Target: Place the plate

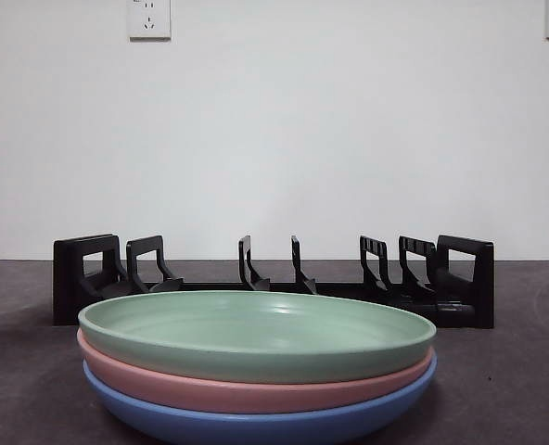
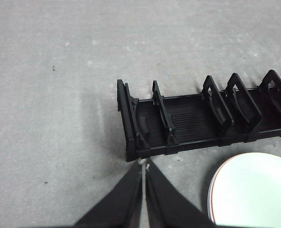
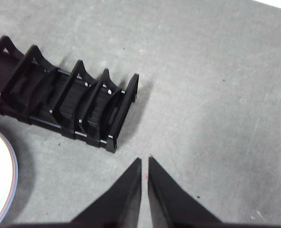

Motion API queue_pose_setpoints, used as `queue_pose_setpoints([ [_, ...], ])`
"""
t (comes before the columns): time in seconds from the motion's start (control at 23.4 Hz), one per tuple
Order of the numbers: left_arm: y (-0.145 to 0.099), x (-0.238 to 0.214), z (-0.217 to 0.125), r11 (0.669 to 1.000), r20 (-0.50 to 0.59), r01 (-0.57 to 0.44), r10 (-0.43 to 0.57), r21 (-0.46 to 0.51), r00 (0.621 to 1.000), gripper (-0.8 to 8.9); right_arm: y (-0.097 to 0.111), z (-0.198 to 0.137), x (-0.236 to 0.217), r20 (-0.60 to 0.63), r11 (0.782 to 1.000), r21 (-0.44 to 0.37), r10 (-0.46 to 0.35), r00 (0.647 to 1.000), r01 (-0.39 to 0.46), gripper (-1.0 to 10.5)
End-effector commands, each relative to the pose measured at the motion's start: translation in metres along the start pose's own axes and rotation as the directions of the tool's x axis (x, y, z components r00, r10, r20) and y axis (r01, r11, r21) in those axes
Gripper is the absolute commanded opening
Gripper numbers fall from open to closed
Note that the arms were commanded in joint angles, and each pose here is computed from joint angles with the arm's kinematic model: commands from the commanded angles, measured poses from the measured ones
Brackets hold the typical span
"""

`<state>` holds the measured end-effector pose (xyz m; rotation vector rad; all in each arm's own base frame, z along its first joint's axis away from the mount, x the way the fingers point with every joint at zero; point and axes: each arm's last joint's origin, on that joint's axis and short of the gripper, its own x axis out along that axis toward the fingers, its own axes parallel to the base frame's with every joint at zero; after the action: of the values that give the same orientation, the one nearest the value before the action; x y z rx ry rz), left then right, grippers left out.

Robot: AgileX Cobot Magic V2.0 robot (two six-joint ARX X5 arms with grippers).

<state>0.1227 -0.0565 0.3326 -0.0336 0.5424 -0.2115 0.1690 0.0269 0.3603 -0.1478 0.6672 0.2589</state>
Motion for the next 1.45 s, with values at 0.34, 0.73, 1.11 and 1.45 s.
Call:
queue_pose_setpoints([
  [0.34,0.039,0.010,-0.078,0.997,0.434,-0.077,0.064,0.013,0.899,0.07,0.000,0.003,-0.001,0.015,1.000,0.006,0.000,1.000,0.000,0.2],
  [0.73,0.070,0.055,-0.167,0.951,0.410,-0.217,0.292,-0.219,0.864,0.07,0.000,0.003,-0.001,0.015,1.000,0.006,0.000,1.000,0.000,0.2],
  [1.11,0.071,0.057,-0.172,0.942,0.352,-0.220,0.302,-0.252,0.886,0.07,0.000,0.004,-0.001,0.020,1.000,0.005,-0.001,1.000,0.001,0.2],
  [1.45,0.071,0.057,-0.172,0.942,0.352,-0.220,0.302,-0.252,0.886,0.07,0.000,0.004,-0.001,0.023,1.000,-0.004,-0.002,1.000,0.002,0.2],
])
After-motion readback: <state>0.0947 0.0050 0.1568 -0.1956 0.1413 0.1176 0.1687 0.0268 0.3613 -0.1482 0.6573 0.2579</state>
